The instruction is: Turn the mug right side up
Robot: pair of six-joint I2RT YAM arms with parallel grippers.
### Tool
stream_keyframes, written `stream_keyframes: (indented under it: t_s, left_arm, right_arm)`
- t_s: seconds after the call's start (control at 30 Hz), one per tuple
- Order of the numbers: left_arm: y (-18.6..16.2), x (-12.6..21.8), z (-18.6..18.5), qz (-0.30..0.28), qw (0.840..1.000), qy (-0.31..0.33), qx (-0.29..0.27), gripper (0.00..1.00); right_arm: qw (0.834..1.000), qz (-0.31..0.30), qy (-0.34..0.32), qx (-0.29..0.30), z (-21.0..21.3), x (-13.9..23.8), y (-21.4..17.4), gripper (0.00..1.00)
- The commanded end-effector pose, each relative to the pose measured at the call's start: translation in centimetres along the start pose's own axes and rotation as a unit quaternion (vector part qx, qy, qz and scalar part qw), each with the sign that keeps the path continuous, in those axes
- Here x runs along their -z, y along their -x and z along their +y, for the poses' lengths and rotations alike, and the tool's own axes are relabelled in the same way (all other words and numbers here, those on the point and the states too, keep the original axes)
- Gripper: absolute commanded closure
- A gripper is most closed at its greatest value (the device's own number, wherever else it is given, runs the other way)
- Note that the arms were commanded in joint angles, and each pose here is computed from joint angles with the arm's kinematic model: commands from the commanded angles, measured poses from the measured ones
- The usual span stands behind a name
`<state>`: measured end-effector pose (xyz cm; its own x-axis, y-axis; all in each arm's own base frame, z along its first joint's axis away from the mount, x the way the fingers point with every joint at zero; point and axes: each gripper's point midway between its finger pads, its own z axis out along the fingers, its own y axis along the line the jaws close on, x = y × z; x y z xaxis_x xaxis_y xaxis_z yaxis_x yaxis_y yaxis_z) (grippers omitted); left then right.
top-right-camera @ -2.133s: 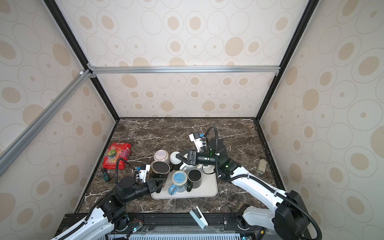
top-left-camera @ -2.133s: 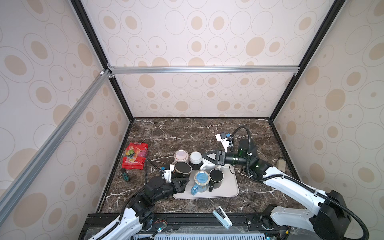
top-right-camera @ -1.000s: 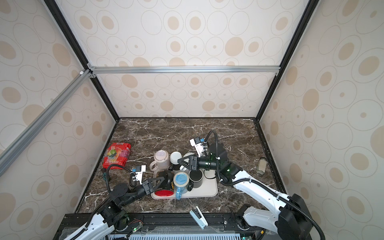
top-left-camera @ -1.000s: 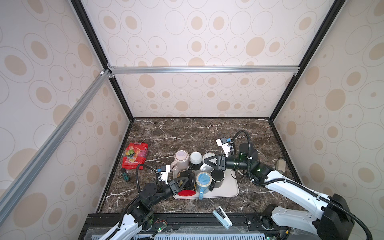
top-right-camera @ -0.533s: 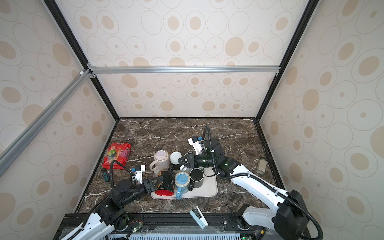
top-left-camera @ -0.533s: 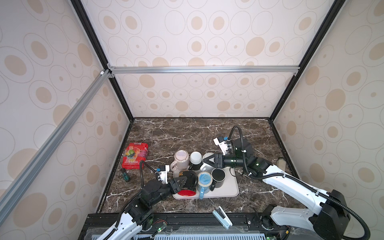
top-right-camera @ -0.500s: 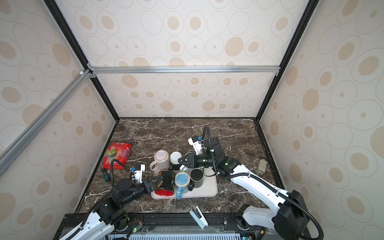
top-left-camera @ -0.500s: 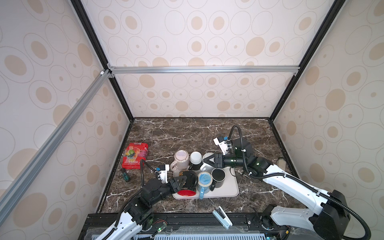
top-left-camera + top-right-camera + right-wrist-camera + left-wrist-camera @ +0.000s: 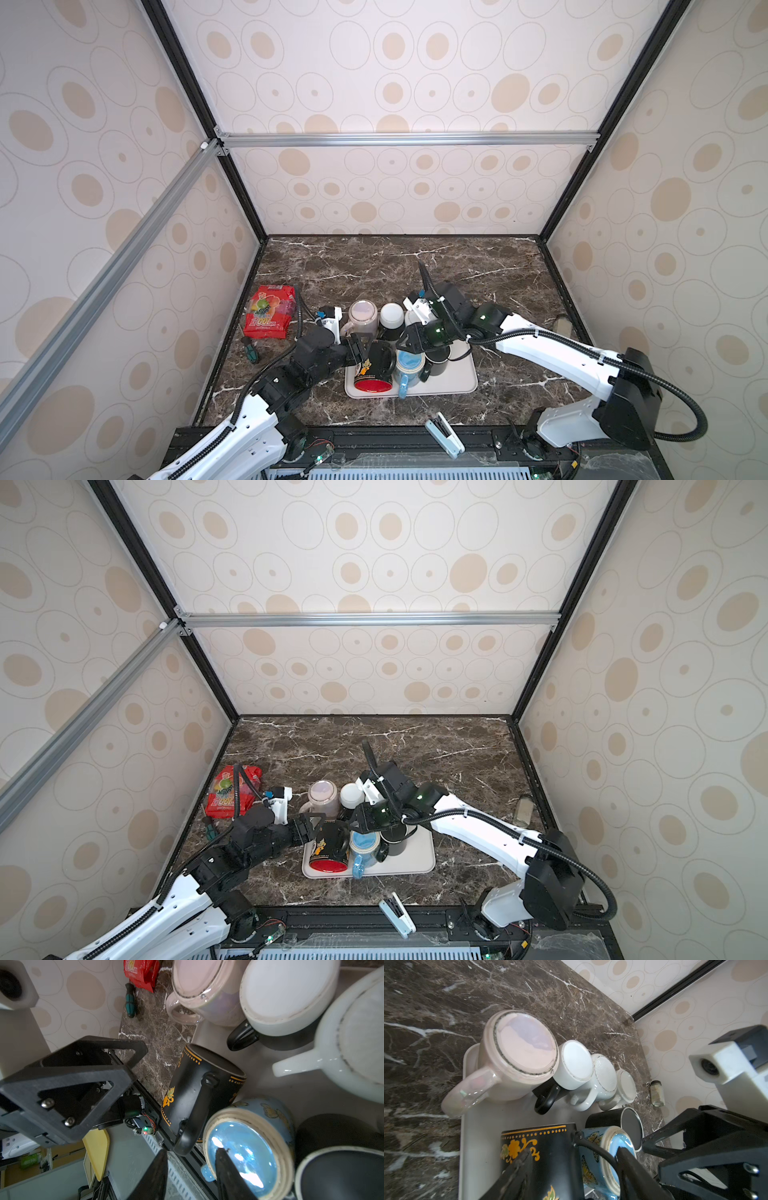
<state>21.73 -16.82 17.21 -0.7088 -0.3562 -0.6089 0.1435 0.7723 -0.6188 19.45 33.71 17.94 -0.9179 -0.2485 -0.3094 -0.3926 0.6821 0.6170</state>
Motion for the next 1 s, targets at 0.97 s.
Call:
stream_keyframes:
  t_s: [0.97]
  left_arm:
    - [2.1,2.9,1.9,-0.047,0.997,0.040,-0.037,0.22]
  right_arm:
    - [0.975,0.194,-0.107,-0.001,-0.8,-6.3,-2.3,0.62]
